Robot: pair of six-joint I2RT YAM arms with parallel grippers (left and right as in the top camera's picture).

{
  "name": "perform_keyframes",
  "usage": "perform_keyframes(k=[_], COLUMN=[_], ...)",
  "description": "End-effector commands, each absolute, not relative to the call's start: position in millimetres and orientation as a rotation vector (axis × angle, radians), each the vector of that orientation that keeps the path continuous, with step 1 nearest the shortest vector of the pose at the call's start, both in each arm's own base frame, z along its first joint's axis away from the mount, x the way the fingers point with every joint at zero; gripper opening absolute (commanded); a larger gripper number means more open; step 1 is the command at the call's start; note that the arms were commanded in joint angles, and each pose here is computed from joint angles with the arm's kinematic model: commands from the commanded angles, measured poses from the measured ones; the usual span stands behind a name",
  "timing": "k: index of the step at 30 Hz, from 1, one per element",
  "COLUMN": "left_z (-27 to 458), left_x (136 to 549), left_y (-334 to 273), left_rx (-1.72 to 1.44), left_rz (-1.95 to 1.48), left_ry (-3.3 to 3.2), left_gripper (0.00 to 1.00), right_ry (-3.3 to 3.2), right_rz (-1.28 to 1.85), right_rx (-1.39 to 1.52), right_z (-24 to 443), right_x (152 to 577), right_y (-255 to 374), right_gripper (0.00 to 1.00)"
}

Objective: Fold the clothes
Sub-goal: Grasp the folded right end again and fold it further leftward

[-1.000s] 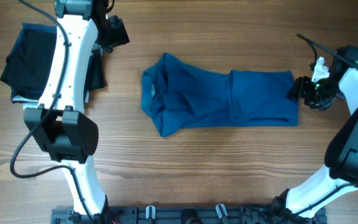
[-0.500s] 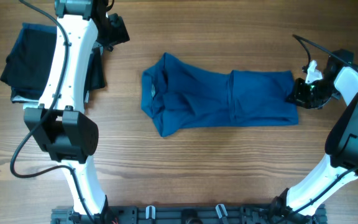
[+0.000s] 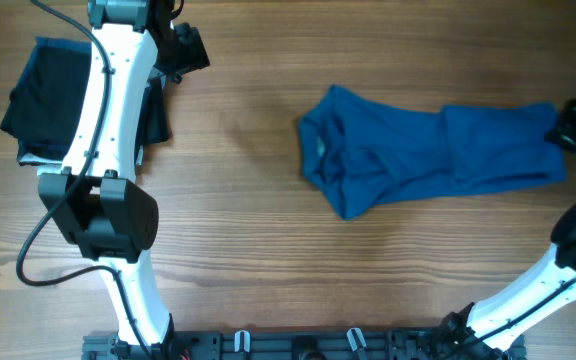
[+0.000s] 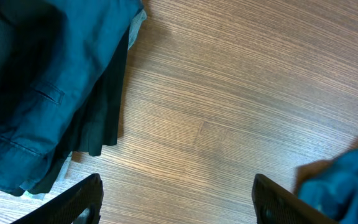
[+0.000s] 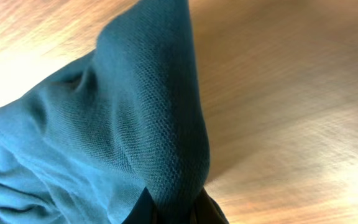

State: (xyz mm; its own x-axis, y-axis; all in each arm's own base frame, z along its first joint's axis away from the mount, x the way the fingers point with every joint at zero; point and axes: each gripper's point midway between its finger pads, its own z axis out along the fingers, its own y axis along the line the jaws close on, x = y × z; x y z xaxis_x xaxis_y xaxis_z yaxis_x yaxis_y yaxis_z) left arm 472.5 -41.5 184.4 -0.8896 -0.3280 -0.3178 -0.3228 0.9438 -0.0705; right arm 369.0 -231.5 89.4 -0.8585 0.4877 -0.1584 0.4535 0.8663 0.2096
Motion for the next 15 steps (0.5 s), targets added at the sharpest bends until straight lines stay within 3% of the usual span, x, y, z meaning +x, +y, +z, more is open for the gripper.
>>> perform_keyframes(k=[1, 10, 15], left_z=[176, 175, 175], left_x=[472, 468, 468], left_y=[-41, -40, -40], left_rx=[-0.477, -0.479, -0.478], left_rz=[-0.024, -0.017, -0.017], left_ry=[2.792, 2.810, 2.811], left_gripper=[0.77, 0.78, 0.80], right_ry=[2.816, 2.705, 2.783], right_rz=[0.215, 0.484, 0.588], right_rx=[0.689, 0.375, 0.104], right_z=[107, 210, 215], right_x=[372, 413, 414], right_y=[-238, -123, -28], right_gripper=[0.04, 0.04, 0.04])
